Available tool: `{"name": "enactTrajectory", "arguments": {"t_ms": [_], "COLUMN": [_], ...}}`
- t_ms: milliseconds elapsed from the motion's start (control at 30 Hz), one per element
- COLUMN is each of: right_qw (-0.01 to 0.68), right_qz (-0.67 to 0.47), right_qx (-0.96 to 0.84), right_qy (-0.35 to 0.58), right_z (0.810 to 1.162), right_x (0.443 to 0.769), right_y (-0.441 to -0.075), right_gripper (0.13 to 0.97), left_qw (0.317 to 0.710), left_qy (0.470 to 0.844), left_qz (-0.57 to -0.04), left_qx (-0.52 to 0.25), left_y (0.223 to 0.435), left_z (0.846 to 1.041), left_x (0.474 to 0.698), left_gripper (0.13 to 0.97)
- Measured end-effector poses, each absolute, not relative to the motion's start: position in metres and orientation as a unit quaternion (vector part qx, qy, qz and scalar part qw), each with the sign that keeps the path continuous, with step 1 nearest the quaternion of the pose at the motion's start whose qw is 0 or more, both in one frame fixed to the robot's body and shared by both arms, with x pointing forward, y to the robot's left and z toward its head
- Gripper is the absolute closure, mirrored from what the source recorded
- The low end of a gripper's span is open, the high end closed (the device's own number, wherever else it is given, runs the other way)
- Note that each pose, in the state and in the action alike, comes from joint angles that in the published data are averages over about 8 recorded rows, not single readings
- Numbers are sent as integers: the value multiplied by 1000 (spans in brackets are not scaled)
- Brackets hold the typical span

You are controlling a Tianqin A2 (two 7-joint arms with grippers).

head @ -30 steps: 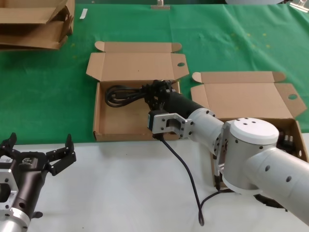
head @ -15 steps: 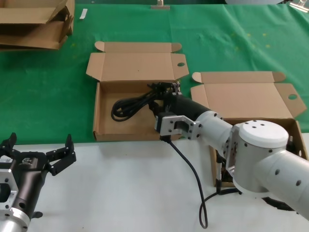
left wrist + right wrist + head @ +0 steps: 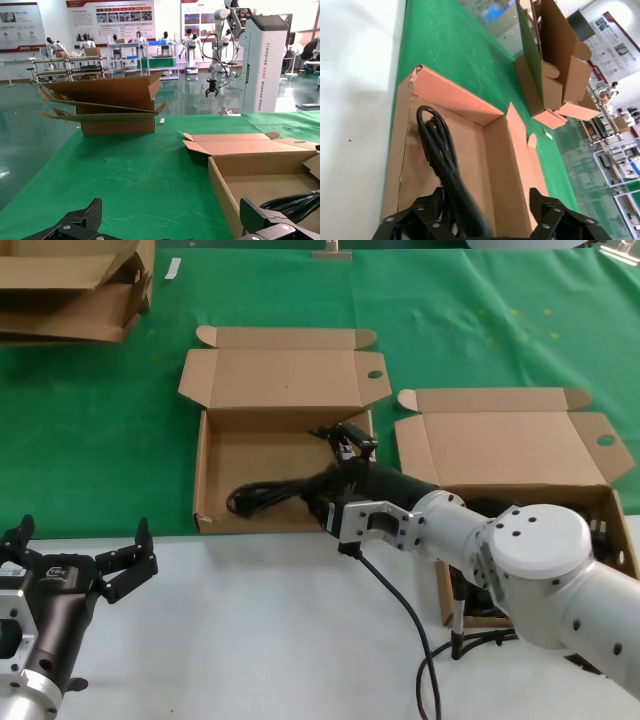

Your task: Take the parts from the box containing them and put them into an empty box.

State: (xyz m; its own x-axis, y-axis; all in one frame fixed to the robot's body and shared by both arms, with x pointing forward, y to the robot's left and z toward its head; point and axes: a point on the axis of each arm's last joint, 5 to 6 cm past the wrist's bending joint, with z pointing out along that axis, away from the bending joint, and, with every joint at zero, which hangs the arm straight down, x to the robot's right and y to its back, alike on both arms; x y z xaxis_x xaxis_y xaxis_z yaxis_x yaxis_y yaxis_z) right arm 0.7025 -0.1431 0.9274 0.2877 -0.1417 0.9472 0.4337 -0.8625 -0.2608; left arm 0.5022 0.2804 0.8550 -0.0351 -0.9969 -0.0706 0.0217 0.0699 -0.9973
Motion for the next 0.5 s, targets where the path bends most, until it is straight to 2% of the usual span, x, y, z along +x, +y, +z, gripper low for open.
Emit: {"name": "enactTrajectory", "arguments": {"t_ms": [100,233,500], "right_qw": [245,246,256], "right_qz": [-585,-583,-594], "right_qx": [-767,-768,-757], "right_qy": [-95,-95,-90], "right_z": [926,927,940], "right_x": [703,704,704], "right_y": [-143,-143,-141], "right_gripper": [476,476,295], "left_qw": [513,513,513], "left_qy": [521,521,521], "left_qz": [-496,-496,-496], "left_qx": [-468,-468,-468], "left_y": [280,280,280], "left_z": [855,855,855], "left_x": [502,502,502], "left_gripper": [132,132,132]}}
